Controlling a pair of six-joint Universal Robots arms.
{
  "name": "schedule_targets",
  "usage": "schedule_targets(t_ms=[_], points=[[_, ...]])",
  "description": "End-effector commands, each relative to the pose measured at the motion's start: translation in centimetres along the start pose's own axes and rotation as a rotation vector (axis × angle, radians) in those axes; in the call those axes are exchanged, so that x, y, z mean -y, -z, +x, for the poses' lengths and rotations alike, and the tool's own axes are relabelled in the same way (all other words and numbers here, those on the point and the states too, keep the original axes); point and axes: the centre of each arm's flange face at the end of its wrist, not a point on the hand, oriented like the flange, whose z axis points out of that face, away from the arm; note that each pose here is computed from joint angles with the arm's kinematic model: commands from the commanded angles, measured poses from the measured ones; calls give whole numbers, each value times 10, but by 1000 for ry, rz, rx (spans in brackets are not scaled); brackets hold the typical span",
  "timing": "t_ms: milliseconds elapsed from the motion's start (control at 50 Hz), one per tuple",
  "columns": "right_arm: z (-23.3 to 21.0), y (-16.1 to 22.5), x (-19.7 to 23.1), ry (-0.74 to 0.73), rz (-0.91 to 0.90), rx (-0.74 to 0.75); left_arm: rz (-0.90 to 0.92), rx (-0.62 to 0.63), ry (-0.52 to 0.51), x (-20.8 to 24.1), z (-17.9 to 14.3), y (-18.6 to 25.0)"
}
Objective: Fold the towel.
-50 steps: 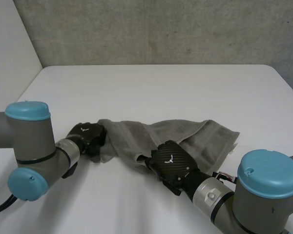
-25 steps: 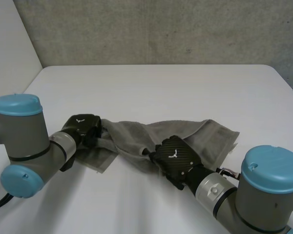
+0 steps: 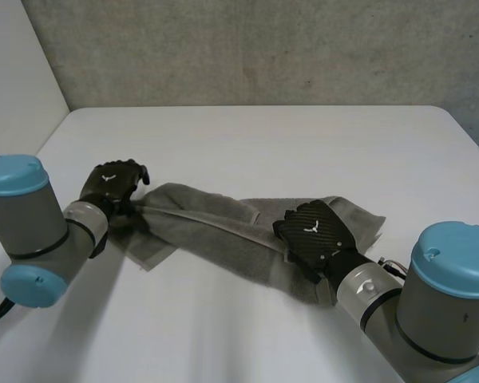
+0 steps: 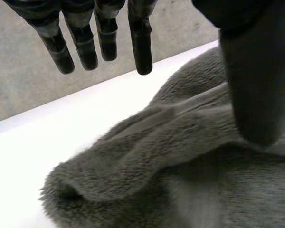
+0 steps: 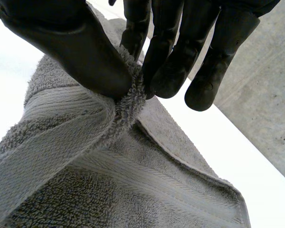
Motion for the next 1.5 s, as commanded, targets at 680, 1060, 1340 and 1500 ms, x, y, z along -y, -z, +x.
schedule_targets(t_ms=[680,1060,1340,1500], points=[[-3,1,-4,6,-15,11,-231,-65,0,-30,24,44],[-4,2,-6,5,-22,15,-253,-64,-5,-43,24,30],[-4,2,-7,7,-23,15,-242,-62,-8,-40,23,29],[-4,2,-7,6,-25,16,-243,-57,-7,-40,22,30]])
